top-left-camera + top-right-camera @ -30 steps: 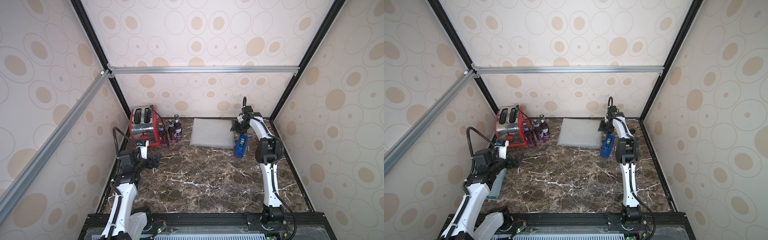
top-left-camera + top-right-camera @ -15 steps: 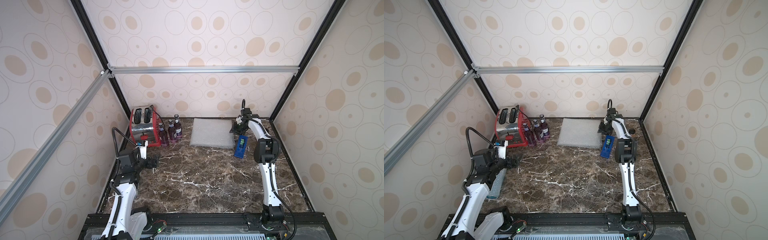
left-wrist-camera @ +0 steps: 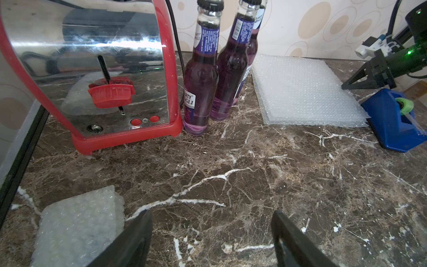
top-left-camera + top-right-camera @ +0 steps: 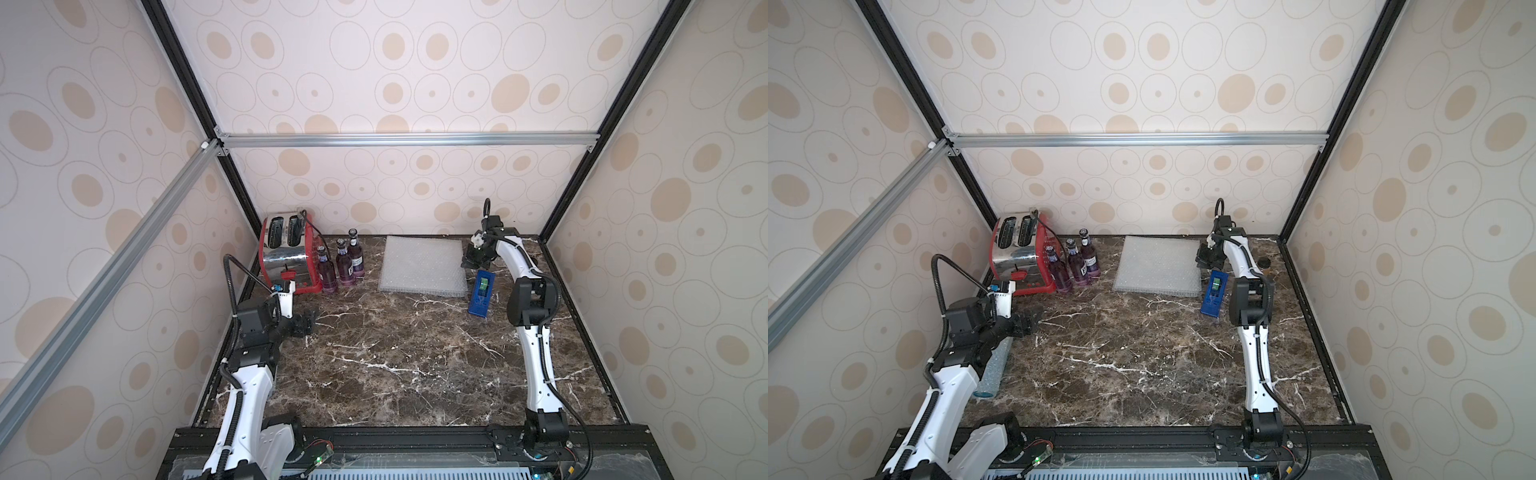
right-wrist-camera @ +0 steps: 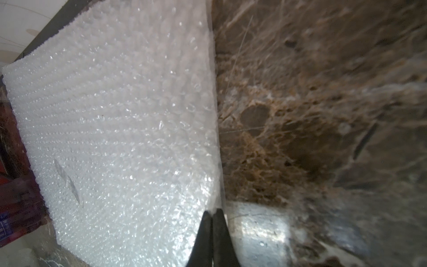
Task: Wrap wine bottles in bubble wrap
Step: Pick up the bubble wrap from the bubble wrap, then place the bubble wrap at the center of the board.
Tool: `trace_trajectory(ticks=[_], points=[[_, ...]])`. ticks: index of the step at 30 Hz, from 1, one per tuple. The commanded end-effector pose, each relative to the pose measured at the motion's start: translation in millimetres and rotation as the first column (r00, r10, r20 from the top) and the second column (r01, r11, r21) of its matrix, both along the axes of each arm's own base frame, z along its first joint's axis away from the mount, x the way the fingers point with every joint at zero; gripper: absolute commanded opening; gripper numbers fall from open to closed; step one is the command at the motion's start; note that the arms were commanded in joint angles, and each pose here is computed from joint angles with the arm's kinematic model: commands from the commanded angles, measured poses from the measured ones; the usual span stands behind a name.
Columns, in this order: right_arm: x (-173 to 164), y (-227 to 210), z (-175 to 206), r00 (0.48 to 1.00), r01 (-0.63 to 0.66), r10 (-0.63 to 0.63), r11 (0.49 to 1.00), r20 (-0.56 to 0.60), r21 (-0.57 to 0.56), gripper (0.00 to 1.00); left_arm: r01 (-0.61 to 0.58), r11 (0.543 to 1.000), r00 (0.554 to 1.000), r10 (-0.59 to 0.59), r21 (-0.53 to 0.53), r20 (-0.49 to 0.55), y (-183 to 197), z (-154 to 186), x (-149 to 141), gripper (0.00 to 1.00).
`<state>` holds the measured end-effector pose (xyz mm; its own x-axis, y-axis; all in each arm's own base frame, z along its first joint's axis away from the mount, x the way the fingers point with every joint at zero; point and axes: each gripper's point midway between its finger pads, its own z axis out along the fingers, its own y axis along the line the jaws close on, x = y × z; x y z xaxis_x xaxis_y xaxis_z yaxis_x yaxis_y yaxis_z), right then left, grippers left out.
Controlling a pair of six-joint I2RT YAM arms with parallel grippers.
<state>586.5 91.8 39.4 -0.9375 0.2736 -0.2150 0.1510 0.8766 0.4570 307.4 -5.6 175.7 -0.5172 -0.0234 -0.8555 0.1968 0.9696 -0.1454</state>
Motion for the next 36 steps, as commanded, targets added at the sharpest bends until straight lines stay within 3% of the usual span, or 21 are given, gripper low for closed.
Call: trace_trajectory(ticks=[1,7,14,26,31,36], points=[[-4.4,7.1,44.7,0.999,-0.019,0.018,1.000,0.044,0.022,0.00,0.004,1.000,0.999,-0.004,0.011,0.032,0.1,10.2,2.2,0.79],[-17.0,21.7,92.7,0.996,-0.039,0.035,0.998,0.085,0.048,0.00,0.015,1.000,0.999,-0.016,0.027,0.039,-3.3,13.3,1.4,0.78],[-62.7,57.3,126.6,0.996,-0.066,0.063,0.996,0.056,0.060,0.00,0.037,0.998,0.998,-0.040,0.055,0.051,-11.4,17.9,-1.4,0.78],[-212.0,102.1,93.7,0.993,-0.112,0.113,0.992,-0.029,0.055,0.00,0.093,0.993,0.994,-0.097,0.080,0.051,-29.0,19.5,-5.0,0.77],[-272.0,98.0,69.2,0.977,-0.193,0.195,0.981,-0.088,0.028,0.00,0.097,0.992,0.994,-0.101,0.086,0.049,-30.0,19.7,-4.8,0.77],[-302.0,74.6,40.6,0.960,-0.263,0.253,0.962,-0.122,-0.070,0.00,0.099,0.991,0.994,-0.103,0.092,0.043,-28.9,17.4,-4.7,0.77]])
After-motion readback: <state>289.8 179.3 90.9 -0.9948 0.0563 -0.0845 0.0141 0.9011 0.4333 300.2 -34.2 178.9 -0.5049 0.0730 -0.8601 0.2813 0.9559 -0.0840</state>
